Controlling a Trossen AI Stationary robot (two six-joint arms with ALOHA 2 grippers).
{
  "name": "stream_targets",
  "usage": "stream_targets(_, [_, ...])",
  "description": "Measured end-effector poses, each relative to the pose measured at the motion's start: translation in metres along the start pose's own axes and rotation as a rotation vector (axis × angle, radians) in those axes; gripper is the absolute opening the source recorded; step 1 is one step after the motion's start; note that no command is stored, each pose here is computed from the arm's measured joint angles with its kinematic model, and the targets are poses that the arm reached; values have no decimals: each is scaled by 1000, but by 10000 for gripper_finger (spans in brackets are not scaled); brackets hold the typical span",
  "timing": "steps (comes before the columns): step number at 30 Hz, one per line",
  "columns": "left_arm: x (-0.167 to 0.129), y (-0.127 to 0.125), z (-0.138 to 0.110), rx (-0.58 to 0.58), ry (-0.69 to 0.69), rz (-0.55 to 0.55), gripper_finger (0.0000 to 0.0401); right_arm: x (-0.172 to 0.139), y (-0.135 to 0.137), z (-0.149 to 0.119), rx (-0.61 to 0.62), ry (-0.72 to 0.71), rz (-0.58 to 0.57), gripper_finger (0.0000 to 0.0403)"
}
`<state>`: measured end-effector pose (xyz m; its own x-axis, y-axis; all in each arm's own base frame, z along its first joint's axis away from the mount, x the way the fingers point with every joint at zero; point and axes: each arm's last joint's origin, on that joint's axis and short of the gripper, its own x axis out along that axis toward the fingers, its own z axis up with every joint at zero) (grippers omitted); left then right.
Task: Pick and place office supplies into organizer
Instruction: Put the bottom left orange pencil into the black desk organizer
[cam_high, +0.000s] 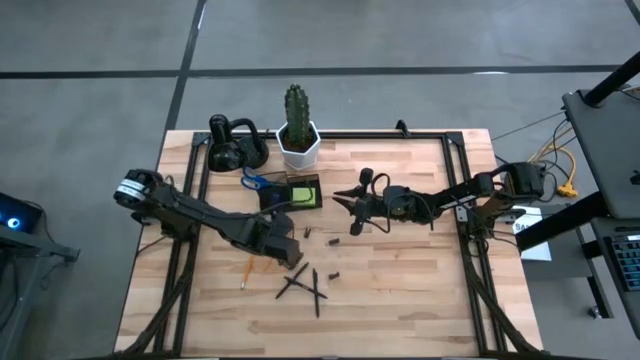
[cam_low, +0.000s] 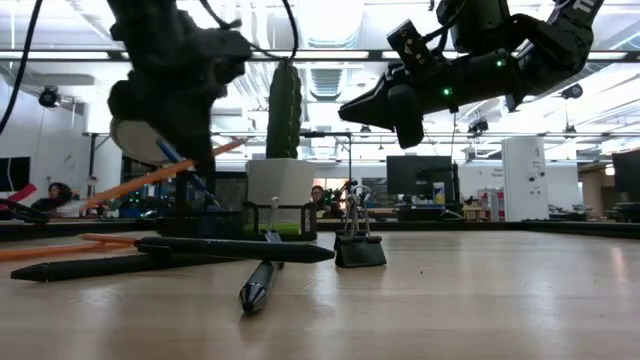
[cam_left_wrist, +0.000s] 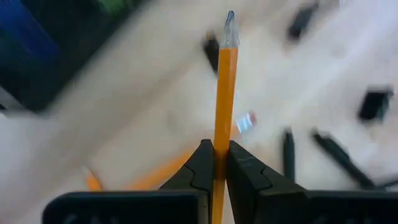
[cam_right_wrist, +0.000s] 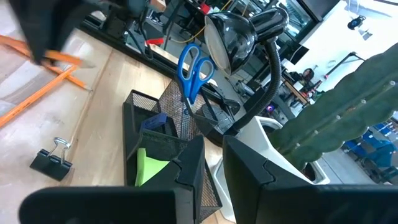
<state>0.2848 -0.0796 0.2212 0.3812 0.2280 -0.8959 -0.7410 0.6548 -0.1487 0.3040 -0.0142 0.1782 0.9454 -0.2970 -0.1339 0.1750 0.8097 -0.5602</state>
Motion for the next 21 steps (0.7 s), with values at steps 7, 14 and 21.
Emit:
stream_targets(7, [-4, -4, 11, 124, -243, 59, 7, 0, 0, 0, 0, 1, 0, 47])
stream_targets(14, [-6, -7, 20, 215, -458, 146, 7, 0, 0, 0, 0, 0, 0, 47])
stream_targets(21, [-10, -4, 24, 267, -632, 306, 7, 0, 0, 1, -18, -2, -1, 47])
